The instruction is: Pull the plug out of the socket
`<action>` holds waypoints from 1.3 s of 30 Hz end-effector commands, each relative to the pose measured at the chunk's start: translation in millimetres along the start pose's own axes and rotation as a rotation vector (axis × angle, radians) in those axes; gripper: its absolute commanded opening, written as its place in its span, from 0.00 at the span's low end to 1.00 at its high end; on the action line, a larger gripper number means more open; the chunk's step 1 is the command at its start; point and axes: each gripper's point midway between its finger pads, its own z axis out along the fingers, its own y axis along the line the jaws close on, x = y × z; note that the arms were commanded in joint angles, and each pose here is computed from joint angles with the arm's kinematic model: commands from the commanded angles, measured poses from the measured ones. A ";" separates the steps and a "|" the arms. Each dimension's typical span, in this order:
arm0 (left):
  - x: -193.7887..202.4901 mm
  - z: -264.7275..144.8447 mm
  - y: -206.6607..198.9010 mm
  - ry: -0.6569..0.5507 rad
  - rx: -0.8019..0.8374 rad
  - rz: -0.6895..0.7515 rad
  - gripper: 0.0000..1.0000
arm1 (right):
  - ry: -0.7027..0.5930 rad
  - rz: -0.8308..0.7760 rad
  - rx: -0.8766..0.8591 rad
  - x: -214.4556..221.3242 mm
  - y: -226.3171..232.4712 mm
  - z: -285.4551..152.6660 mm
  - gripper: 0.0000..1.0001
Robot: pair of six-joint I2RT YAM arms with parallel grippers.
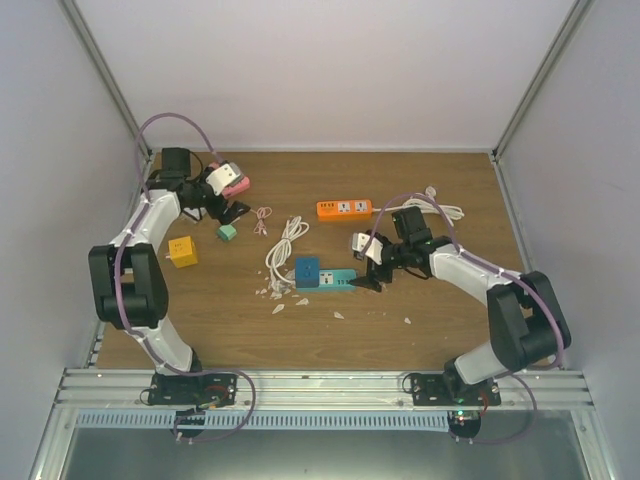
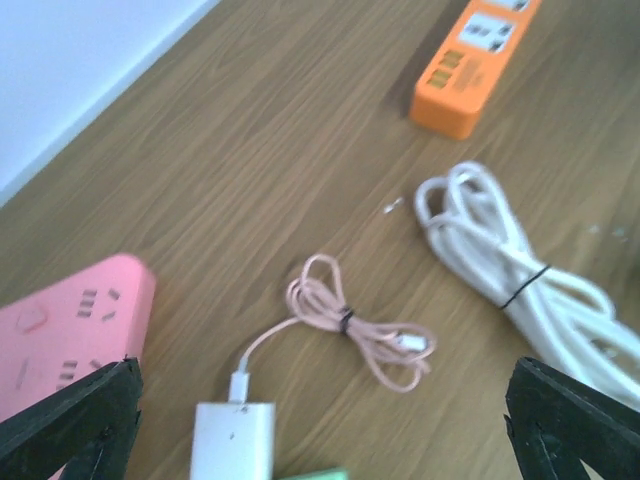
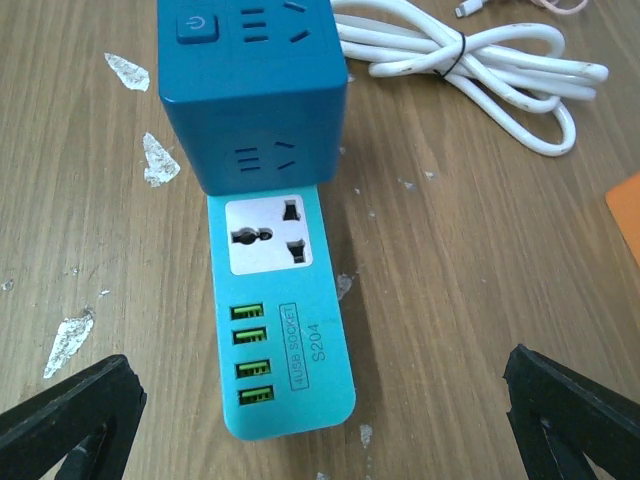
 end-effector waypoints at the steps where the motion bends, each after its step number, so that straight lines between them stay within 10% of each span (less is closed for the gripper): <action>1: -38.7 -25.6 -43.4 -0.133 0.082 0.068 0.99 | -0.017 -0.093 -0.020 -1.7 6.4 9.8 1.00; 21: -9.8 30.7 -223.6 -0.084 0.427 0.309 0.99 | 0.101 -0.058 -0.120 13.3 11.2 66.4 0.97; 39: 10.1 72.1 -257.1 -0.025 0.458 0.386 0.89 | 0.139 -0.068 -0.202 14.2 20.0 84.1 0.61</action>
